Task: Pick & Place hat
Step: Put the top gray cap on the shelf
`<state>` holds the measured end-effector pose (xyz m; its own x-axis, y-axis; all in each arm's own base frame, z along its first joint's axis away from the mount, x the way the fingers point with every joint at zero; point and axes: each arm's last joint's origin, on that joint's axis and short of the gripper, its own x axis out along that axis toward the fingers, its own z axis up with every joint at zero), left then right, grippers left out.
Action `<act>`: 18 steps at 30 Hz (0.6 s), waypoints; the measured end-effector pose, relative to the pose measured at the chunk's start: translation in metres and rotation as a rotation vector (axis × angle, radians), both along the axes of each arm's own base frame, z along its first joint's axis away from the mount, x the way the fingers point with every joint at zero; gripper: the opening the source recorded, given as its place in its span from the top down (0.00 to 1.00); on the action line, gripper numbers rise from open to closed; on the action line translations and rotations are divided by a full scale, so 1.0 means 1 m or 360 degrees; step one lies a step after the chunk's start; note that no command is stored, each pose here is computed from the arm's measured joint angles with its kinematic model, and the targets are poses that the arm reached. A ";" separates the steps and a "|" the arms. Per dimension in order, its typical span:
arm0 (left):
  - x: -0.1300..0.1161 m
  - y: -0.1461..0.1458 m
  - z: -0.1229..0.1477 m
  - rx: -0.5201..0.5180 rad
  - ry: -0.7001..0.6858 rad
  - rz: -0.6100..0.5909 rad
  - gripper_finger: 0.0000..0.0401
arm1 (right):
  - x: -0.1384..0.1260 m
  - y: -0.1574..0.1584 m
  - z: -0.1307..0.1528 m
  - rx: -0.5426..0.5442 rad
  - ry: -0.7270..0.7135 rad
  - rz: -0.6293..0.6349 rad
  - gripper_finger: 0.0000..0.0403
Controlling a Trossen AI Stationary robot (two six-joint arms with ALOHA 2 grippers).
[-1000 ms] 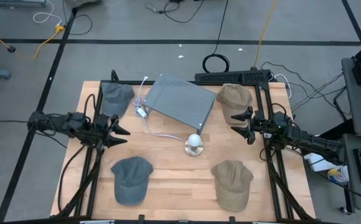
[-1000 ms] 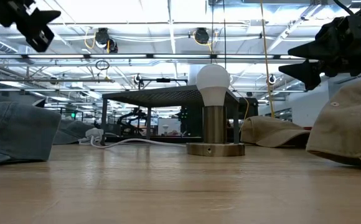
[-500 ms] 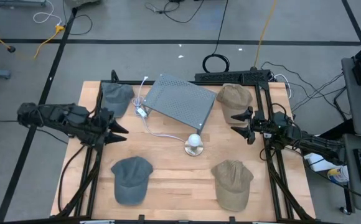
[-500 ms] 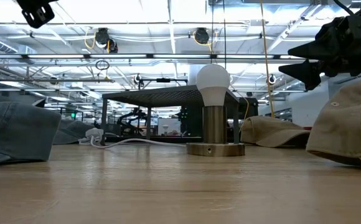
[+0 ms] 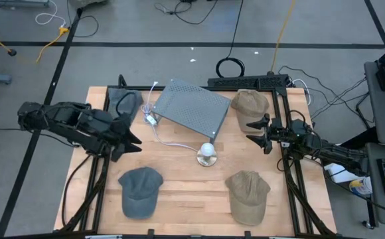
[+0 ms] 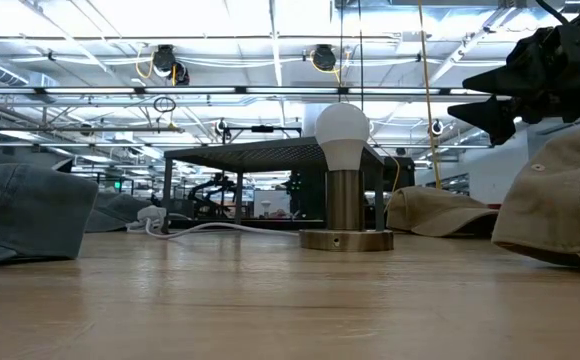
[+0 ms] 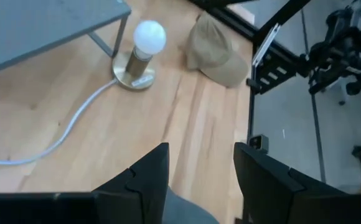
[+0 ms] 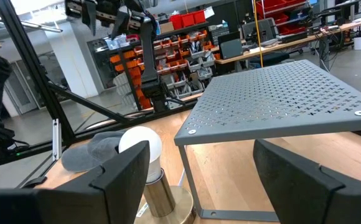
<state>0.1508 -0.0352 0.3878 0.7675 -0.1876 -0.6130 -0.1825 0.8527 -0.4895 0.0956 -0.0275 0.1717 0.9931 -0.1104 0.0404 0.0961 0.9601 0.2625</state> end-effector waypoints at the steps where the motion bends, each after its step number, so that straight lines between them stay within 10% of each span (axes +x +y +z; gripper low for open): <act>1: 0.004 -0.001 0.004 -0.0003 0.0028 -0.0003 0.55 | 0.000 0.000 0.000 0.0000 -0.0001 0.0000 0.31; 18: 0.050 -0.020 0.035 -0.0129 0.0620 -0.0091 0.55 | 0.000 0.000 0.000 0.0000 -0.0001 0.0000 0.31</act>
